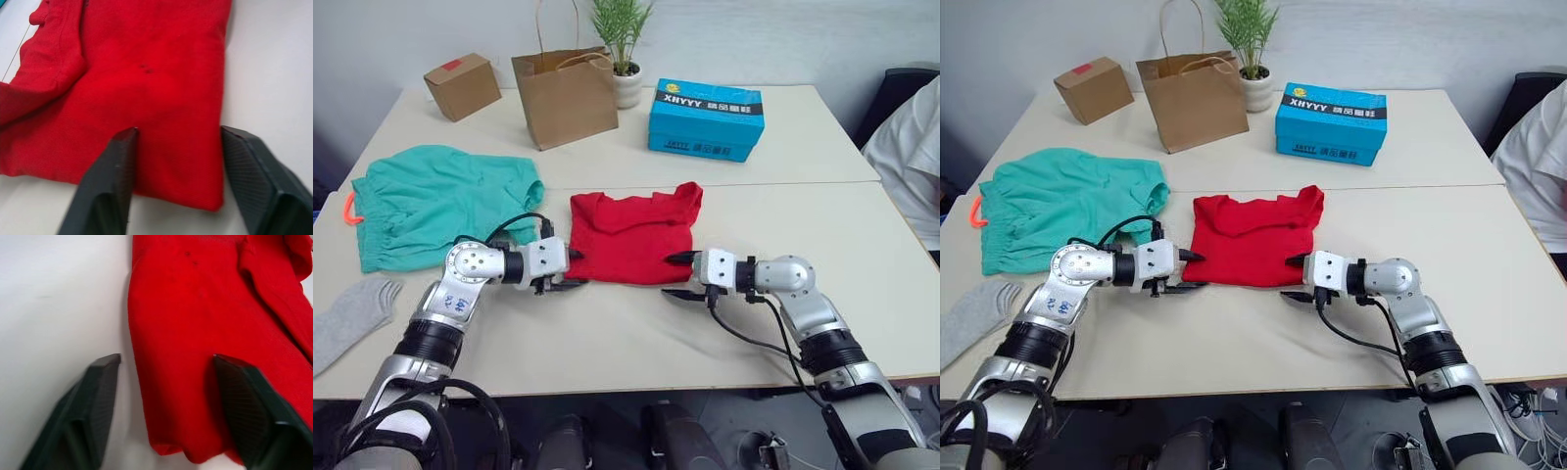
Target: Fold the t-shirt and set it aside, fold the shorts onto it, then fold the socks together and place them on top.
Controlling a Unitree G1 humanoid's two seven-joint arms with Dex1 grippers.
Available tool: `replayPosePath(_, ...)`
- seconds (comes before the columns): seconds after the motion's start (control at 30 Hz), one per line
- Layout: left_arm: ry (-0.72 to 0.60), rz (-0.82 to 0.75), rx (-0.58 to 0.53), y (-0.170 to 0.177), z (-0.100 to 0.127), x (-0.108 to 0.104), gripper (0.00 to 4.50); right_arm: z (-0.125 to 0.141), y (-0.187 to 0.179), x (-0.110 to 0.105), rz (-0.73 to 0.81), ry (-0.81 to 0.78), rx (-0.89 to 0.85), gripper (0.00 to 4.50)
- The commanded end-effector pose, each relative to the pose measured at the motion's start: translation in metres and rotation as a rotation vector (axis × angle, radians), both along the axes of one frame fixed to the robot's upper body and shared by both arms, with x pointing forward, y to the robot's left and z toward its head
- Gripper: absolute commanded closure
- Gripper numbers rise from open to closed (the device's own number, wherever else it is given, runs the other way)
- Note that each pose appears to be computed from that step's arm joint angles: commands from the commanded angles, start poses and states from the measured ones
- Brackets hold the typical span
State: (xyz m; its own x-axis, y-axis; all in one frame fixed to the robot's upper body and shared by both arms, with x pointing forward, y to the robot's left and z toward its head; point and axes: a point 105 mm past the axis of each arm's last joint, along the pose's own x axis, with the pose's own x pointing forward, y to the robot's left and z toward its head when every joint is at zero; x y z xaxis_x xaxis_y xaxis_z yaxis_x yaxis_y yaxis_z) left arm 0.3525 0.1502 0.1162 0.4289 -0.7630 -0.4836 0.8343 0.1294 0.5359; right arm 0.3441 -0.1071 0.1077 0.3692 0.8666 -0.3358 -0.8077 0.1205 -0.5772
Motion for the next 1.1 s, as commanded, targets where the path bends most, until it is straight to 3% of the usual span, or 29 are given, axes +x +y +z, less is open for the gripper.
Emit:
replayPosePath(0.03,0.046,0.019,0.068,0.008,-0.014,0.001,3.05,0.003,-0.002,0.006,-0.021,-0.041,-0.015,2.64)
replayPosePath(0.17,0.136,-0.067,0.017,0.005,-0.013,-0.023,4.33,0.006,-0.003,-0.007,0.034,-0.026,0.004,4.08)
replayPosePath(0.23,0.173,-0.102,0.002,0.006,-0.013,-0.041,4.50,0.006,-0.004,-0.025,0.086,0.007,0.031,4.47)
replayPosePath(0.4,0.206,-0.121,-0.013,0.012,-0.011,-0.082,4.50,0.008,-0.014,-0.058,0.109,0.019,0.041,4.47)
replayPosePath(0.57,0.241,-0.105,-0.028,0.019,-0.008,-0.110,4.50,0.007,-0.023,-0.087,0.096,0.092,0.047,4.47)
replayPosePath(0.8,0.247,-0.059,-0.023,0.025,-0.015,-0.116,4.50,-0.010,-0.025,-0.104,0.068,0.240,0.063,4.47)
replayPosePath(0.83,0.264,-0.062,-0.036,0.025,-0.013,-0.119,3.96,-0.011,-0.025,-0.108,0.076,0.258,0.063,3.95)
replayPosePath(0.97,0.263,-0.071,-0.077,0.027,-0.001,-0.128,2.79,-0.002,-0.030,-0.124,0.111,0.319,0.092,2.70)
replayPosePath(1.03,0.324,-0.065,-0.119,0.029,0.005,-0.136,2.78,0.007,-0.034,-0.129,0.104,0.354,0.104,2.06)
replayPosePath(1.1,0.382,-0.050,-0.209,0.030,0.022,-0.139,2.78,0.027,-0.042,-0.133,0.095,0.472,0.152,2.06)
